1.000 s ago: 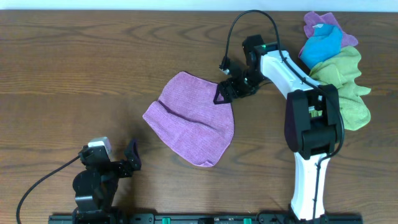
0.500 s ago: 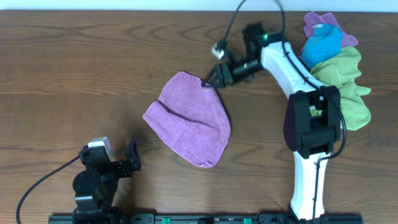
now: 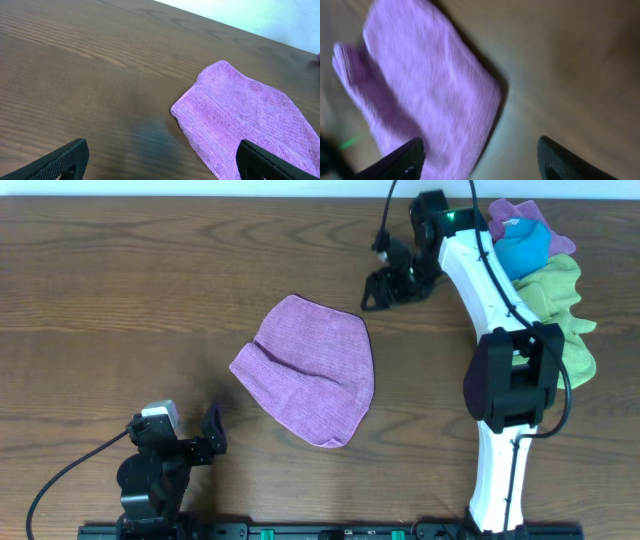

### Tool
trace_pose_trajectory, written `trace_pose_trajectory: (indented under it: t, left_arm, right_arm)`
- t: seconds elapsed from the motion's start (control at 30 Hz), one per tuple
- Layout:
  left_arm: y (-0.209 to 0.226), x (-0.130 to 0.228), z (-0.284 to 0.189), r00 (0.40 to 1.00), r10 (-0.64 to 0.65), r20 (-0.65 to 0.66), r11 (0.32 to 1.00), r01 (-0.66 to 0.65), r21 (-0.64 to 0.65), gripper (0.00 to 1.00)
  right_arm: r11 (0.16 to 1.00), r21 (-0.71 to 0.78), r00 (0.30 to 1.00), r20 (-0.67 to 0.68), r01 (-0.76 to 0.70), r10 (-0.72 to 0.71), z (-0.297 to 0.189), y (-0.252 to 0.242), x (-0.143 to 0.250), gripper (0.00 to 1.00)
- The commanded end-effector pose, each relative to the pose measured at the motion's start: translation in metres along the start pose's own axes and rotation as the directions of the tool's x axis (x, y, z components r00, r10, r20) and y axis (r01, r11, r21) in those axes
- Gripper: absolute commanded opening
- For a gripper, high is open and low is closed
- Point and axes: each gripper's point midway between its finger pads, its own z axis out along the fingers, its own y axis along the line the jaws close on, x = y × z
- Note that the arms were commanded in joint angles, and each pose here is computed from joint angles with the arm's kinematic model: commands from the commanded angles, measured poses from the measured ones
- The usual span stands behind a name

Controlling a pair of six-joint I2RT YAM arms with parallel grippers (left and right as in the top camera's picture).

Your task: Fold the cloth

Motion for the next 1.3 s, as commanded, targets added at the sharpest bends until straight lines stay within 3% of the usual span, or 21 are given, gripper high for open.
trace_pose_trajectory:
  t: [0.0, 0.17, 0.23, 0.37, 0.47, 0.6, 0.87, 1.27]
  left_arm:
    - [0.002, 0.007, 0.003, 1.000, -0.005, -0.016, 1.000, 0.005, -0.004, 0.95]
    - [0.002, 0.007, 0.003, 1.000, -0.005, -0.016, 1.000, 0.005, -0.004, 0.95]
    - [0.002, 0.007, 0.003, 1.000, -0.005, -0.016, 1.000, 0.005, -0.004, 0.95]
    - [0.002, 0.007, 0.003, 1.000, -0.005, -0.016, 1.000, 0.005, -0.004, 0.95]
    - [0.002, 0.007, 0.003, 1.000, -0.005, -0.016, 1.000, 0.005, -0.004, 0.95]
    - [0.002, 0.007, 0.003, 1.000, -0.005, -0.015, 1.000, 0.005, -0.004, 0.95]
    - [0.002, 0.007, 0.003, 1.000, -0.005, -0.016, 1.000, 0.005, -0.004, 0.95]
    - [0.002, 0.007, 0.003, 1.000, -0.005, -0.016, 1.000, 0.005, -0.004, 0.95]
  right_arm:
    - [0.989, -0.140, 0.996, -0.073, -0.053, 0.043, 0.006, 0.020, 0.021, 0.74]
    - [0.977, -0.187, 0.981, -0.184, -0.104, 0.069, -0.004, 0.038, 0.051, 0.89]
    - [0.983, -0.170, 0.989, -0.136, -0.074, 0.051, -0.018, 0.043, 0.050, 0.99]
    - [0.998, 0.060, 0.999, 0.037, -0.018, 0.016, -0.077, 0.033, 0.045, 0.99]
    - [0.996, 0.088, 0.993, 0.117, -0.006, -0.004, -0.092, 0.040, 0.059, 0.99]
    - [0.996, 0.038, 0.986, 0.147, -0.087, 0.081, -0.055, 0.036, 0.095, 0.99]
    - [0.948, -0.299, 0.985, 0.094, -0.108, 0.142, 0.016, 0.071, 0.139, 0.99]
    - [0.862, -0.459, 0.968, 0.011, -0.217, 0.250, 0.064, 0.088, 0.182, 0.99]
